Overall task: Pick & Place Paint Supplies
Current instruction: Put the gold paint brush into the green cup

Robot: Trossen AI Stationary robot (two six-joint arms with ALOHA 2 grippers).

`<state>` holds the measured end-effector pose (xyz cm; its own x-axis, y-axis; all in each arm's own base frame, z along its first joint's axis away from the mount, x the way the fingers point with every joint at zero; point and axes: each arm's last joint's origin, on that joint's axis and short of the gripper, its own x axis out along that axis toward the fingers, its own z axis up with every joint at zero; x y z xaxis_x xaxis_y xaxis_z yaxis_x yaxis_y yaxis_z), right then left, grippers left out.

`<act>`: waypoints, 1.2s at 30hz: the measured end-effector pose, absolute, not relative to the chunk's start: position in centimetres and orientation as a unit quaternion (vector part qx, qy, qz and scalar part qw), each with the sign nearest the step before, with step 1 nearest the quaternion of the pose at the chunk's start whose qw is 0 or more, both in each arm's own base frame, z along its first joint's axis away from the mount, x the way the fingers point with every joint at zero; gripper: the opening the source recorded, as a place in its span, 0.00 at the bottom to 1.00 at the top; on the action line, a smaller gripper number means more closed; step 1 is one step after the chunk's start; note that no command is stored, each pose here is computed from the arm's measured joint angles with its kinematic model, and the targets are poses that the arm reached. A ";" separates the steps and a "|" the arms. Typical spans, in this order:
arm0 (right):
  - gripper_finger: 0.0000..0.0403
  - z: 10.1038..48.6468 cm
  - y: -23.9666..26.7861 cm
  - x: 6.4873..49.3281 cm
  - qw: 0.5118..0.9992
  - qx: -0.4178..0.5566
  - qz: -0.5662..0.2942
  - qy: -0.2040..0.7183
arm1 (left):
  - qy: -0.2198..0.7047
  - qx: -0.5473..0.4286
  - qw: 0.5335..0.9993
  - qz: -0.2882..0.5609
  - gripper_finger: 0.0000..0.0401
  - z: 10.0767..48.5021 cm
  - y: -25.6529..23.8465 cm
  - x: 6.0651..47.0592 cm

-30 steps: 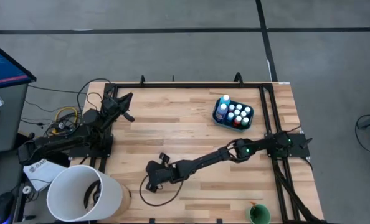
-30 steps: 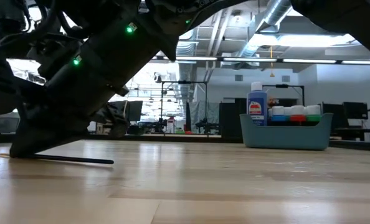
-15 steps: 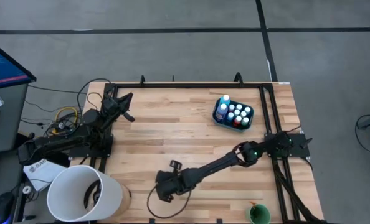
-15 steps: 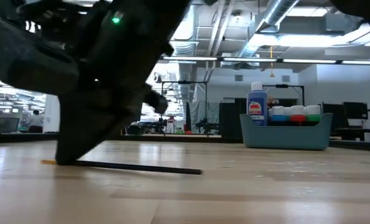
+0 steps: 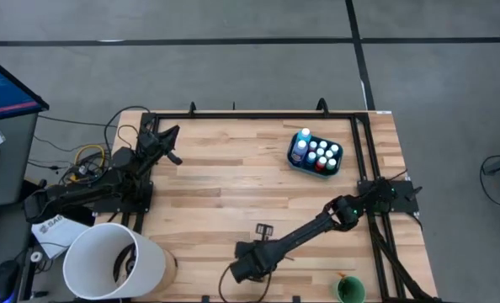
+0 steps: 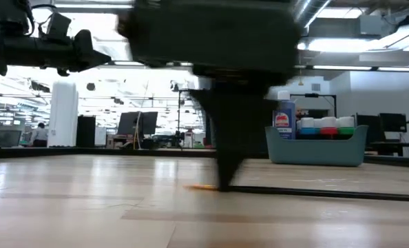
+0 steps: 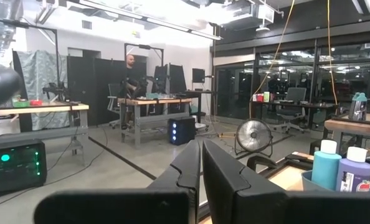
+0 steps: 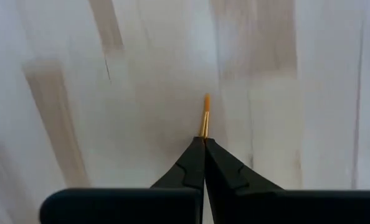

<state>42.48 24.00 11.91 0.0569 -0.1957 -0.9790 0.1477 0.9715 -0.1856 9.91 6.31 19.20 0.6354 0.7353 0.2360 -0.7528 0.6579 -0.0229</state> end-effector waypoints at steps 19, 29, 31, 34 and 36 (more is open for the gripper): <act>0.19 13.3 24.5 40.8 0.698 -0.063 -0.089 0.707 | -0.110 0.039 0.904 0.412 0.02 19.1 6.3 10.0; 0.34 14.1 24.1 40.9 0.695 -0.088 -0.056 0.711 | -0.110 0.039 0.904 0.412 0.02 19.1 6.3 10.0; 0.35 14.8 23.8 41.0 0.697 -0.086 -0.044 0.710 | -0.110 0.039 0.904 0.412 0.02 19.1 6.3 10.0; 0.36 16.8 23.1 41.2 0.714 -0.079 -0.034 0.694 | -0.110 0.039 0.904 0.412 0.02 19.1 6.3 10.0; 0.36 17.3 22.8 41.7 0.728 -0.071 -0.033 0.681 | -0.110 0.039 0.904 0.412 0.02 19.1 6.3 10.0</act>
<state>41.66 22.76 17.34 0.0701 -0.1453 -0.9869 -0.0485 0.9877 -0.1489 9.96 6.34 19.13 0.6362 0.7365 0.2301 -0.7534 0.6573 -0.0207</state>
